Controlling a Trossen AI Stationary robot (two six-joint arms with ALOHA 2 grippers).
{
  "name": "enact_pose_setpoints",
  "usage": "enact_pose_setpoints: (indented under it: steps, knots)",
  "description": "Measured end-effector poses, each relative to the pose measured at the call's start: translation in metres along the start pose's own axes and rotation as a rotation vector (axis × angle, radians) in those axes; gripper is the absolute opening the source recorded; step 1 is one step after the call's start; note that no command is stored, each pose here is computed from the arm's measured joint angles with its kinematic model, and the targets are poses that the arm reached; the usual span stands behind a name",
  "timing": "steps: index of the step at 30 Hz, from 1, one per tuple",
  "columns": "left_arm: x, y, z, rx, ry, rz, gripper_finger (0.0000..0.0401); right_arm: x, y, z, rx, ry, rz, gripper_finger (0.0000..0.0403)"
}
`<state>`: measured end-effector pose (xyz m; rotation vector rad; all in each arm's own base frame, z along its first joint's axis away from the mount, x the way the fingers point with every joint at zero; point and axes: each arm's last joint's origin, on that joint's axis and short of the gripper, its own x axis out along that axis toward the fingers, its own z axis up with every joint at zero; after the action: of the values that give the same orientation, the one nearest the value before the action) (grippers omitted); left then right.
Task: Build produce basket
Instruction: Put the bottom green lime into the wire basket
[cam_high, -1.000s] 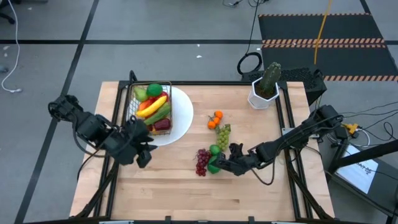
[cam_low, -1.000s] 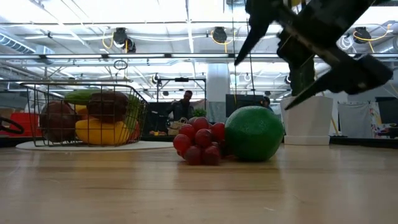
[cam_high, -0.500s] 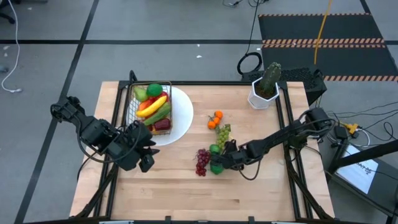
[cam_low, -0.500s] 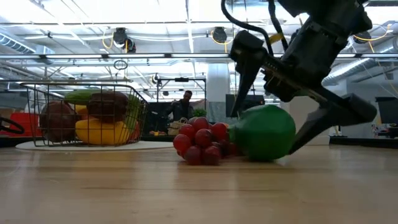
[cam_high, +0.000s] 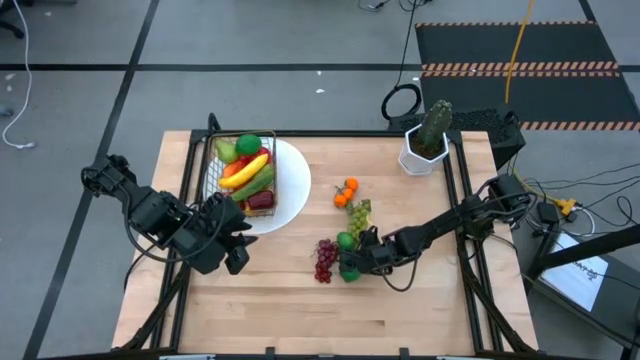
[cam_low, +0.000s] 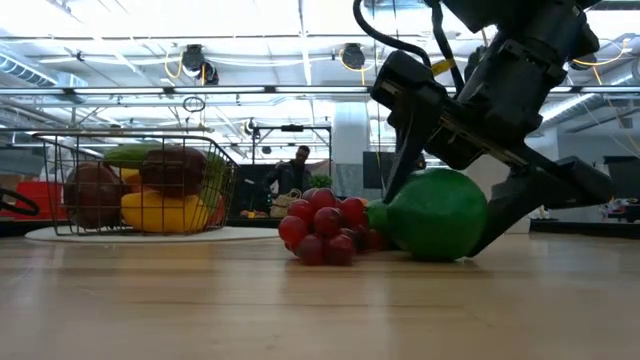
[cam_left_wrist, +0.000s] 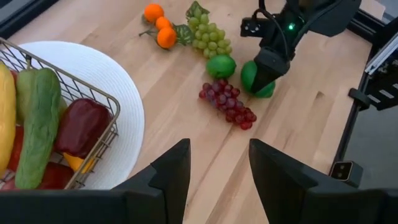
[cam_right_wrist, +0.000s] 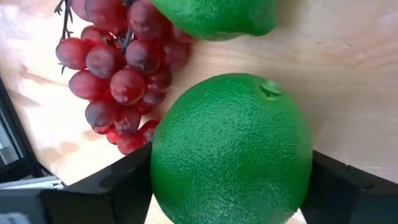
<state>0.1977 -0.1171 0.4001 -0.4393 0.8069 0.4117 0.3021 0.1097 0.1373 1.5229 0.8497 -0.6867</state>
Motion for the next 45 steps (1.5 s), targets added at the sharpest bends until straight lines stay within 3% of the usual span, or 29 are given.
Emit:
enact_pose_setpoints:
  steps: [4, 11, 18, 24, 28, 36, 45]
  knots:
    - [0.0, 0.001, 0.001, 0.006, 0.0, 0.004, 0.0163, 0.0, 0.002, -0.001, 0.001, 0.011, 0.026, 0.0297]
    - [0.002, 0.003, 0.004, 0.034, -0.016, 0.027, 0.0163, -0.011, 0.022, -0.007, -0.012, 0.071, 0.21, 0.0317]
    - [0.009, 0.012, 0.016, 0.125, -0.061, 0.1, 0.0163, -0.047, 0.037, -0.008, -0.021, 0.093, 0.347, 0.0306]
    - [0.016, 0.023, 0.03, 0.239, -0.1, 0.192, 0.0164, -0.084, 0.05, -0.001, 0.004, -0.031, 0.511, 0.0309]
    - [0.02, 0.031, 0.04, 0.286, -0.131, 0.264, 0.0164, -0.103, 0.058, 0.014, 0.004, -0.126, 0.591, 0.0309]
    - [0.03, 0.046, 0.061, 0.274, -0.164, 0.325, 0.017, -0.134, 0.07, 0.061, -0.017, -0.293, 0.69, 0.031]
    - [0.037, 0.054, 0.095, 0.205, -0.297, 0.27, 0.0261, -0.168, 0.089, 0.115, -0.048, -0.526, 0.923, 0.031]
